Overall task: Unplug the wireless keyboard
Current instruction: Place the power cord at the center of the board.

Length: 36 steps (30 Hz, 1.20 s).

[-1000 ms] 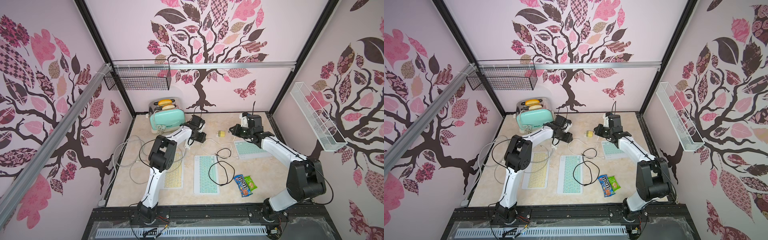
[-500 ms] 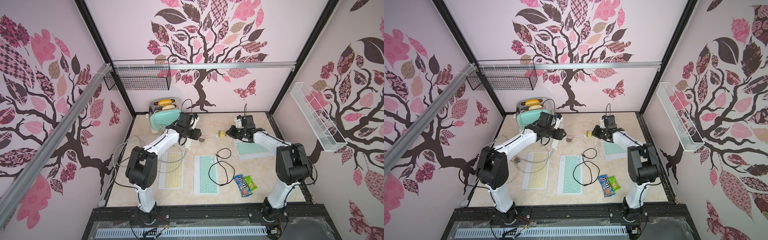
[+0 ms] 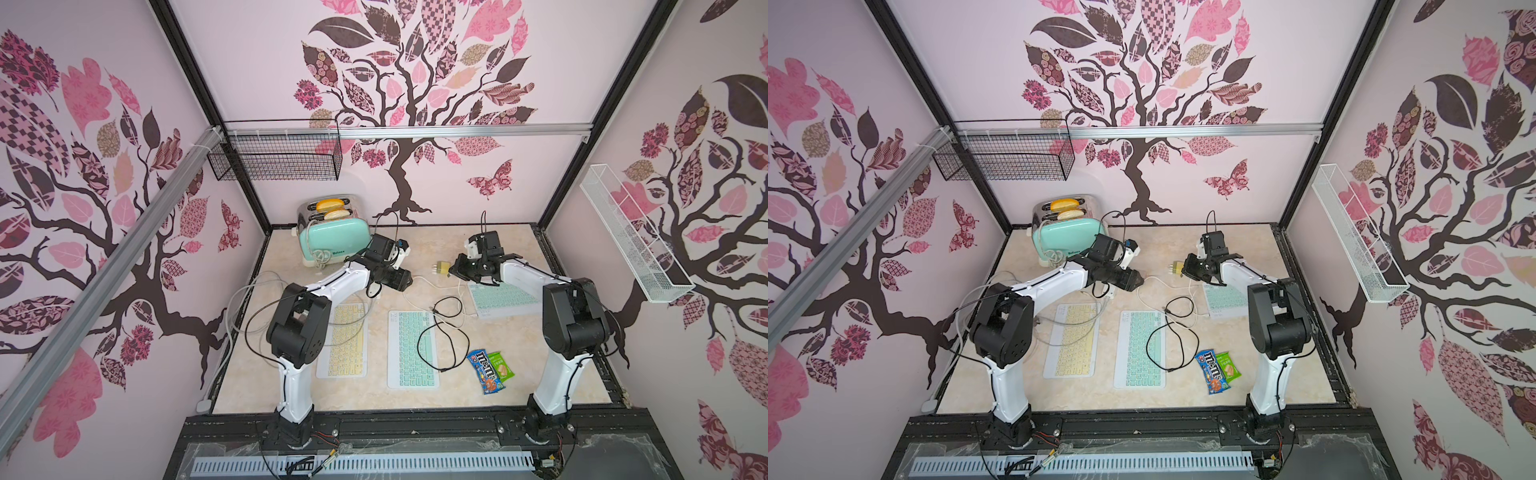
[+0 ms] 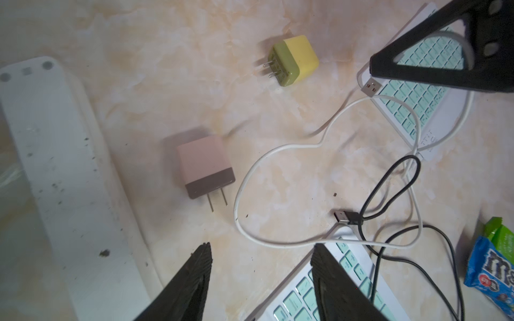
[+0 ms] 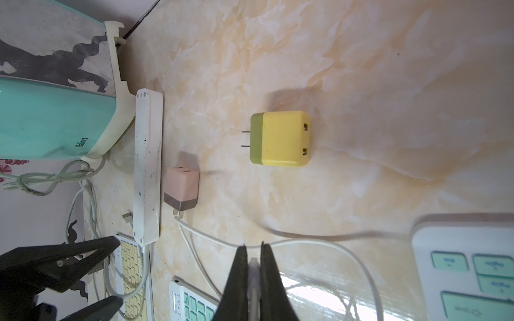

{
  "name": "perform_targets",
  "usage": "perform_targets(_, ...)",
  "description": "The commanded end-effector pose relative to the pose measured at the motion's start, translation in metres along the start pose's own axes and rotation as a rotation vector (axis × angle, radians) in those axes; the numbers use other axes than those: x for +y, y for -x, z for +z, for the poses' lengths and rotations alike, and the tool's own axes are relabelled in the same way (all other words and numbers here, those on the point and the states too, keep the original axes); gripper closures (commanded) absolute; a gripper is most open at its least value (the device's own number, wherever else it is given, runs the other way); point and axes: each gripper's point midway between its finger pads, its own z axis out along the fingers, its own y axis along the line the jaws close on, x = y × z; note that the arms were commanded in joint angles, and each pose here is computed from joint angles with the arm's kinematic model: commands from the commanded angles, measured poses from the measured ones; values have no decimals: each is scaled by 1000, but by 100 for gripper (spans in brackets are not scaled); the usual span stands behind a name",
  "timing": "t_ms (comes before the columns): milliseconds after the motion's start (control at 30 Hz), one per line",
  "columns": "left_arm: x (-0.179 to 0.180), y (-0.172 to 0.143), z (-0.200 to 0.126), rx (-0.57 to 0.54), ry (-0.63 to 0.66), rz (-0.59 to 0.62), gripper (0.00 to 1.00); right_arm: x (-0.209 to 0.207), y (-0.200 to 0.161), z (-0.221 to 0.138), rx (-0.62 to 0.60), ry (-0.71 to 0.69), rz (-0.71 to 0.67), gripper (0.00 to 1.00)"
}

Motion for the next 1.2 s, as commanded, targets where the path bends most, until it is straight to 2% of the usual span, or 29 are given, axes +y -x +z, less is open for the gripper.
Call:
perform_targets(0,-5,4,18,25,-23,102,39,17,8,-24,-34,21,-20,100)
perform_targets(167,-17,12,36,23,-85,179,38,28,10,-42,-50,37,-32,100)
perform_targets(300,-27,9,52,65,-101,244,40,37,10,-57,-69,53,-36,100)
perform_targets(500,-26,12,70,78,-88,251,45,42,11,-74,-106,61,-23,100)
perform_targets(733,-28,15,80,84,-109,255,67,59,24,-115,-237,92,-21,100)
perform_targets(900,-24,21,79,73,-81,247,97,68,35,-139,-321,95,-22,100)
perform_targets(933,-25,23,78,69,-79,246,100,69,37,-143,-330,102,-18,100)
perform_targets(1167,-32,54,55,-15,-74,231,100,79,50,-168,-410,139,4,100)
